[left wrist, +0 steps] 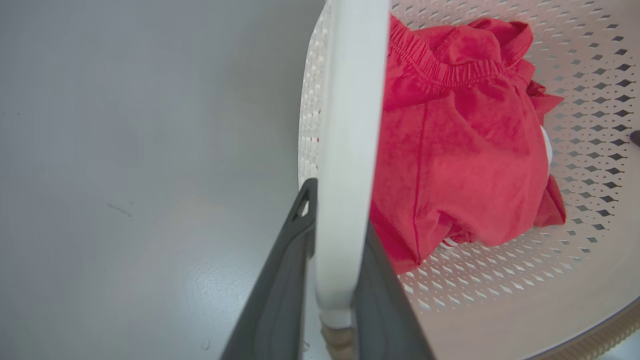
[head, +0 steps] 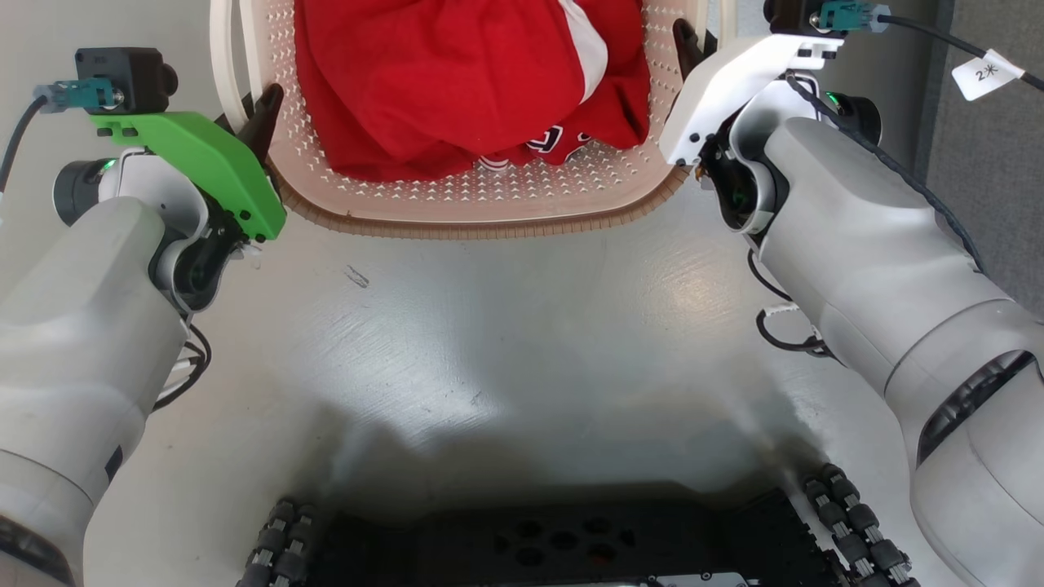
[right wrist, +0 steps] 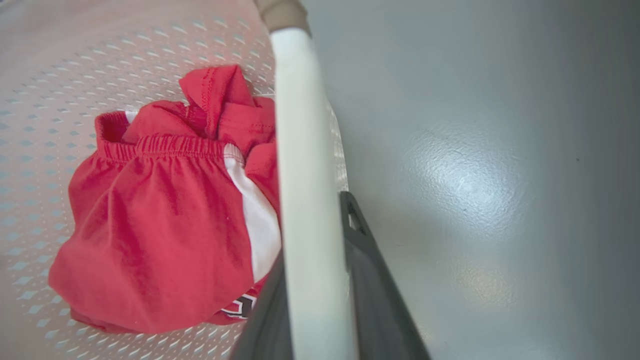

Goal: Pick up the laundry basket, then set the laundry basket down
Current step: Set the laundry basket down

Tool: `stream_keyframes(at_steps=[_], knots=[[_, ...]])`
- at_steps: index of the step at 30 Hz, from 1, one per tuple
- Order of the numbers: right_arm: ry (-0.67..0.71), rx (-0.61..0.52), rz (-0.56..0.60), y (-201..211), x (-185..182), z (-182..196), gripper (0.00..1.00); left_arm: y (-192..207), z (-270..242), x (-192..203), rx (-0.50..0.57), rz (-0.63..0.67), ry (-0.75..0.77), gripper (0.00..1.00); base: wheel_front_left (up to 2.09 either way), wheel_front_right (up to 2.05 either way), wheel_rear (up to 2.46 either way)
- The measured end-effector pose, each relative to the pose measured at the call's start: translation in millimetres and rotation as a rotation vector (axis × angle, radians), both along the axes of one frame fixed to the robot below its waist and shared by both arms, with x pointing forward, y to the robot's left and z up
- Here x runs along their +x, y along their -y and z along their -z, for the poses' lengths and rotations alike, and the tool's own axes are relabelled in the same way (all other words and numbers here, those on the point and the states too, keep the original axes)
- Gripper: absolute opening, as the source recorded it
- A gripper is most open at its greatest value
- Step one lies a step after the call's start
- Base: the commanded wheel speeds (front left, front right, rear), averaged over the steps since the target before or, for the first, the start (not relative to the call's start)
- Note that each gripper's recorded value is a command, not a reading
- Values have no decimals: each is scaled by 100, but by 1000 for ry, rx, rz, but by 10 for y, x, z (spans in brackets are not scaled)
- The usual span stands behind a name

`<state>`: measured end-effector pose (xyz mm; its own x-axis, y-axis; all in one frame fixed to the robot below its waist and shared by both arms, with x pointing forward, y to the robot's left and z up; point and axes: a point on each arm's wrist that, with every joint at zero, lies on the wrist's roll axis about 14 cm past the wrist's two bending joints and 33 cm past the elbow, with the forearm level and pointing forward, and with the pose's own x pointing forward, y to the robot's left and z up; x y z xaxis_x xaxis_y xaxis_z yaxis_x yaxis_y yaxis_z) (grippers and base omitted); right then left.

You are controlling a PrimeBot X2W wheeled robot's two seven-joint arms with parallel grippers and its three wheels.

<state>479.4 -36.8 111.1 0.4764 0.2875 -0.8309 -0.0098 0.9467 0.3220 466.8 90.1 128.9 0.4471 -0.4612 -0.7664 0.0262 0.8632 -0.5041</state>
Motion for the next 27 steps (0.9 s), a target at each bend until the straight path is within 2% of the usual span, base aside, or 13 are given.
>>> stream_keyframes(at_steps=[11,12,13,14,15,16,17,18,27], knots=[[0,3,4,-2,19,14,0,-8,22,13,4,9,7,0,0,0,0],[1,6,5,-4,21,14,6,-8,26,11,4,10,6,0,0,0,0],[2,7,8,-5,21,15,19,-10,29,10,5,10,6,0,0,0,0],[5,8,10,-8,24,14,37,-8,32,10,4,10,5,0,0,0,0],[8,9,12,-12,26,13,68,-11,37,5,4,8,3,10,0,0,0],[9,3,12,12,25,23,100,-16,40,5,5,8,4,82,0,0,0],[8,-4,13,43,26,32,100,-24,42,5,6,8,4,82,0,0,0],[8,-13,16,84,28,43,100,-36,45,5,9,7,3,100,0,0,0],[1,-14,30,110,28,49,100,-51,39,7,12,8,7,100,0,0,0]])
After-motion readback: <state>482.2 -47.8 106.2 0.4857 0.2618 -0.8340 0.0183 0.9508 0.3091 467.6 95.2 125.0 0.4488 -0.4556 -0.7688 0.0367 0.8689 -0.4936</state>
